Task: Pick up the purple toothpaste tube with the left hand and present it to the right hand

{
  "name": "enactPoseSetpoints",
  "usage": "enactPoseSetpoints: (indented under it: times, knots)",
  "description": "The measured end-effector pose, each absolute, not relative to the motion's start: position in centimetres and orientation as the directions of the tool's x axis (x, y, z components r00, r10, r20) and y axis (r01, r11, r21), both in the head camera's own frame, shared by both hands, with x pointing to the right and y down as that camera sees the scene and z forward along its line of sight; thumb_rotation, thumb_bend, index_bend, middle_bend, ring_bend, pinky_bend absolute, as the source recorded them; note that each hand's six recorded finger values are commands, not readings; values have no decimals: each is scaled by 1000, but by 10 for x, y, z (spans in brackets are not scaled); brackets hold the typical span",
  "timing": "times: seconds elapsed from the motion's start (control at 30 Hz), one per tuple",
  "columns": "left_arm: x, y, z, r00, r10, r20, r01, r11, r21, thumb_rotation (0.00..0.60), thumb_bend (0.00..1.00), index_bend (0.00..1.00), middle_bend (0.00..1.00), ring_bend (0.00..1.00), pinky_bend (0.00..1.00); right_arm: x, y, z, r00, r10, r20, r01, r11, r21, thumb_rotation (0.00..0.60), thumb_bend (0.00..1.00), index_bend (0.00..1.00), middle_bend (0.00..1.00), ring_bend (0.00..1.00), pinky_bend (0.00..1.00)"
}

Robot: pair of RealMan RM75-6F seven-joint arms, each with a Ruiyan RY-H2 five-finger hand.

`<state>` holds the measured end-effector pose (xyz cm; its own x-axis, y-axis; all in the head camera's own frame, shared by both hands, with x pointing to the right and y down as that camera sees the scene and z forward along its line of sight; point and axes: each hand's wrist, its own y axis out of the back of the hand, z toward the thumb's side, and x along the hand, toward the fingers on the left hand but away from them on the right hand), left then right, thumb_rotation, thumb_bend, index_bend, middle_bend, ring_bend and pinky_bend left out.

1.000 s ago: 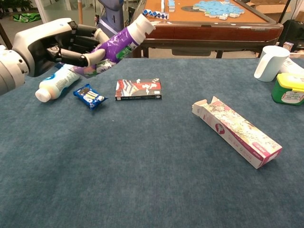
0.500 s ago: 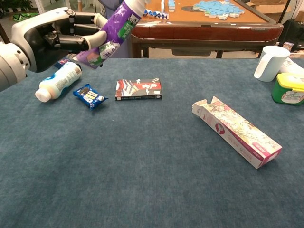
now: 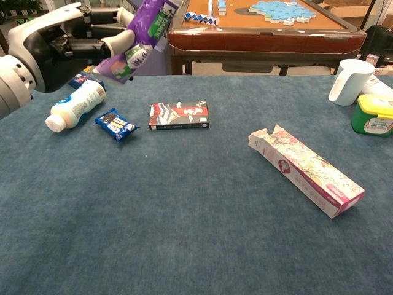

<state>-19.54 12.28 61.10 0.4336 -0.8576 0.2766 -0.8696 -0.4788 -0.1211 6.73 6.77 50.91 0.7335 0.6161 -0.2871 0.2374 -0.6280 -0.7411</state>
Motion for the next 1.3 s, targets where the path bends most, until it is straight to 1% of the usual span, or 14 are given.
enactPoseSetpoints:
  times: [0.3, 0.73, 1.07, 1.3]
  knots:
    - [-194, 125, 610, 436, -859, 269, -871, -478, -114, 600, 456, 586, 707, 479, 481, 57, 57, 514, 718, 636, -281, 262, -622, -738, 124, 99, 0, 0, 0, 0]
    - [-187, 125, 609, 434, -862, 261, -878, -470, -92, 600, 457, 586, 707, 479, 481, 27, 53, 514, 720, 657, -225, 301, -587, -751, 124, 98, 0, 0, 0, 0]
    - [-189, 125, 608, 428, -865, 263, -882, -463, -85, 600, 457, 587, 708, 479, 481, 19, 51, 523, 712, 668, -215, 327, -587, -741, 124, 99, 0, 0, 0, 0]
    - [-191, 126, 611, 426, -863, 272, -882, -463, -87, 600, 457, 588, 710, 479, 481, 18, 49, 520, 714, 671, -200, 349, -589, -729, 123, 99, 0, 0, 0, 0]
